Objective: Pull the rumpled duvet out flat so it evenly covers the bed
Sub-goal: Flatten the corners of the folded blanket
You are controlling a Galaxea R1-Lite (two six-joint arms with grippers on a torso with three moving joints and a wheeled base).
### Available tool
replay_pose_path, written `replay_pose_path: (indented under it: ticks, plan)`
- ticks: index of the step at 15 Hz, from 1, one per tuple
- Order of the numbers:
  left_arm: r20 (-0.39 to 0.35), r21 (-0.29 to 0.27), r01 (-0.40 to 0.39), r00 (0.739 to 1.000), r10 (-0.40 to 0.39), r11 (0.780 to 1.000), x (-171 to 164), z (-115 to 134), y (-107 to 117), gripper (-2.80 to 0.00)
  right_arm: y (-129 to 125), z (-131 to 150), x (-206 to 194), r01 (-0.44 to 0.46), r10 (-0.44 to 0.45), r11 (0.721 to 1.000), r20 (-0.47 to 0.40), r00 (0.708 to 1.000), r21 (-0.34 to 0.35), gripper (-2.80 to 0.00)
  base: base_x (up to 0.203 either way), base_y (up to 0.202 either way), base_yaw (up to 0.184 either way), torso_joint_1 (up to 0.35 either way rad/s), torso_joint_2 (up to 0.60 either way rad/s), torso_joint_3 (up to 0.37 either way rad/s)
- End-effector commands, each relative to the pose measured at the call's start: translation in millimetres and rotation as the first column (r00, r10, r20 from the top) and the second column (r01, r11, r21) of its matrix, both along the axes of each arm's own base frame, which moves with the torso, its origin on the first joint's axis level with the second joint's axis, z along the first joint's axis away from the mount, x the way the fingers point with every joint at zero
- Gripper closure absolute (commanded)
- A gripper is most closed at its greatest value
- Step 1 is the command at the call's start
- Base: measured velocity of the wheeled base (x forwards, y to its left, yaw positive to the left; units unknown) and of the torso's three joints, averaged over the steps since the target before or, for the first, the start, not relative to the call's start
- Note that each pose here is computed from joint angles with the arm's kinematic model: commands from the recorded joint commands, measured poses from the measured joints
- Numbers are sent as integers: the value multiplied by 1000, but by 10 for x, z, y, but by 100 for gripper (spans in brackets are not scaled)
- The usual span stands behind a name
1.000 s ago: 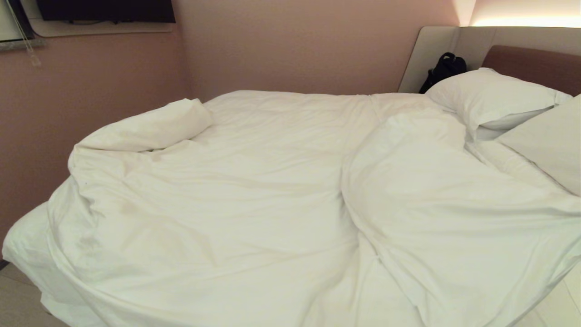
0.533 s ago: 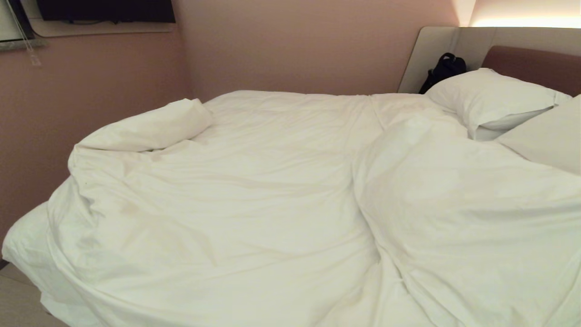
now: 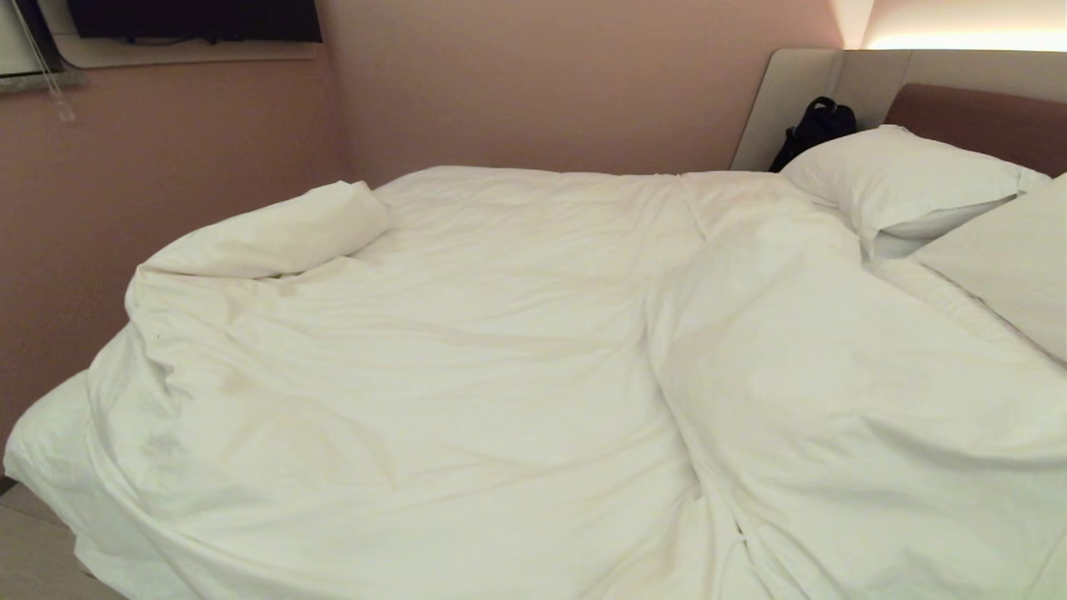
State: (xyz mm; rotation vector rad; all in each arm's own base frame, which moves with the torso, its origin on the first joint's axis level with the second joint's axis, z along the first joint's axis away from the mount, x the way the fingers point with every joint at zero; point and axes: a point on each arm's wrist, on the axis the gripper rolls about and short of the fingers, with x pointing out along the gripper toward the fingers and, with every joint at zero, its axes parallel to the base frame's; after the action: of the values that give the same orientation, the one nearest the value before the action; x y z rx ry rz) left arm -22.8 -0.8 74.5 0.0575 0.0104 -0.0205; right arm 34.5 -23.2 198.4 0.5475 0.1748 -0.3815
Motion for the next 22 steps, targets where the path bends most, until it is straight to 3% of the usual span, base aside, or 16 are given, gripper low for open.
replay_pose_path:
  ticks: [1, 5, 11, 19, 22]
  plan:
    - [-1, 1, 0, 1000, 0, 1000, 0, -3, 0, 0, 63, -79, -116, 214, -216, 976, -76, 973, -29, 0, 0, 0, 0, 0, 0, 0]
    - [0, -1, 0, 1000, 0, 1000, 0, 0, 0, 0, 258, -165, -315, 320, -326, 944, -73, 943, -80, 0, 0, 0, 0, 0, 0, 0]
    - [1, 0, 0, 1000, 0, 1000, -1, 2, 0, 0, 324, -279, -443, 517, -535, 841, -102, 838, -161, 0, 0, 0, 0, 0, 0, 0]
    - [-1, -1, 0, 1000, 0, 1000, 0, -3, 0, 0, 605, -391, -742, 677, -693, 683, 51, 720, -275, 0, 0, 0, 0, 0, 0, 0]
    - [1, 1, 0, 1000, 0, 1000, -1, 2, 0, 0, 716, -497, -843, 689, -704, 656, 79, 706, -308, 0, 0, 0, 0, 0, 0, 0]
